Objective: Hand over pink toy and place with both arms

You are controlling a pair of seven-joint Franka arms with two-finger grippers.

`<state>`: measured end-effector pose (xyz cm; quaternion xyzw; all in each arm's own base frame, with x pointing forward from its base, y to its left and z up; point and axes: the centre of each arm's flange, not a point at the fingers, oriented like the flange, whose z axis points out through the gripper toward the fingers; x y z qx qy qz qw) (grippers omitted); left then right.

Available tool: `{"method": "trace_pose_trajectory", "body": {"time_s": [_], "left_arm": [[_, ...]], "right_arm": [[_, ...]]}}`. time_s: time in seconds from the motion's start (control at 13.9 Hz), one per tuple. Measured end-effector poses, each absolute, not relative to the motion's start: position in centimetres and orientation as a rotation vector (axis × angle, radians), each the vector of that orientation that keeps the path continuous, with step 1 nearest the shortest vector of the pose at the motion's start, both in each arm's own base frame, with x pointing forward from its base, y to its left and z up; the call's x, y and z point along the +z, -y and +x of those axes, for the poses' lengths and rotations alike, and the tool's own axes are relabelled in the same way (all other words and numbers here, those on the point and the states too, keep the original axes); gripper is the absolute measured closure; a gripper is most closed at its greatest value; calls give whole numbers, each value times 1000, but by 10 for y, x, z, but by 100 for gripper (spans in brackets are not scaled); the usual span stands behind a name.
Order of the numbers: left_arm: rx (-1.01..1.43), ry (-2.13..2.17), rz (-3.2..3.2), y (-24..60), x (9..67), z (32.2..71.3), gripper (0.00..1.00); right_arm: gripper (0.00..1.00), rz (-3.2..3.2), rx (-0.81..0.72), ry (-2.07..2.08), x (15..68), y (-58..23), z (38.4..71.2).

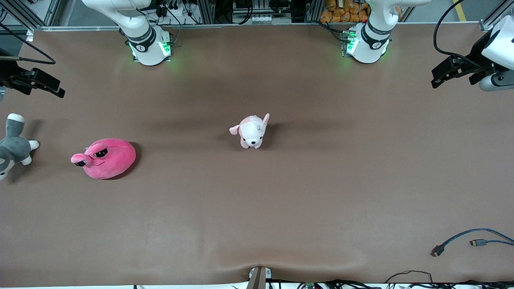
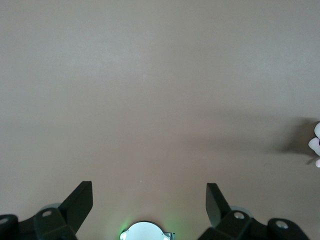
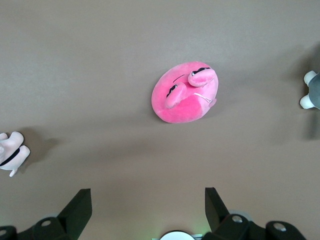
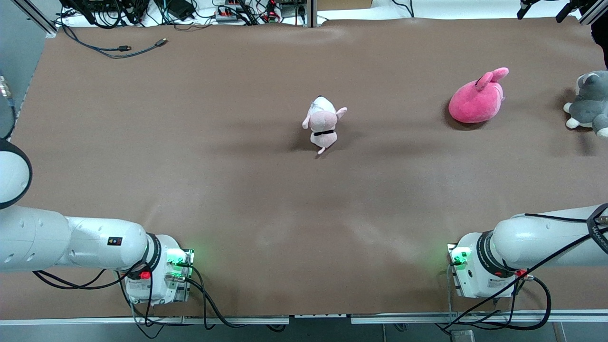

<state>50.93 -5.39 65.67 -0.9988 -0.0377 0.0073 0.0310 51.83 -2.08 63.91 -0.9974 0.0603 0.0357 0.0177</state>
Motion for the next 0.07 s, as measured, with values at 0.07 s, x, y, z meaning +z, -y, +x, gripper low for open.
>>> {"method": "trace_pose_trajectory", "body": {"time_s": [0.07], "left_arm": [[24,115,-3078,54,656,510,0]], "right_arm": [[0,-3099,111,-188,639,21,518]]}}
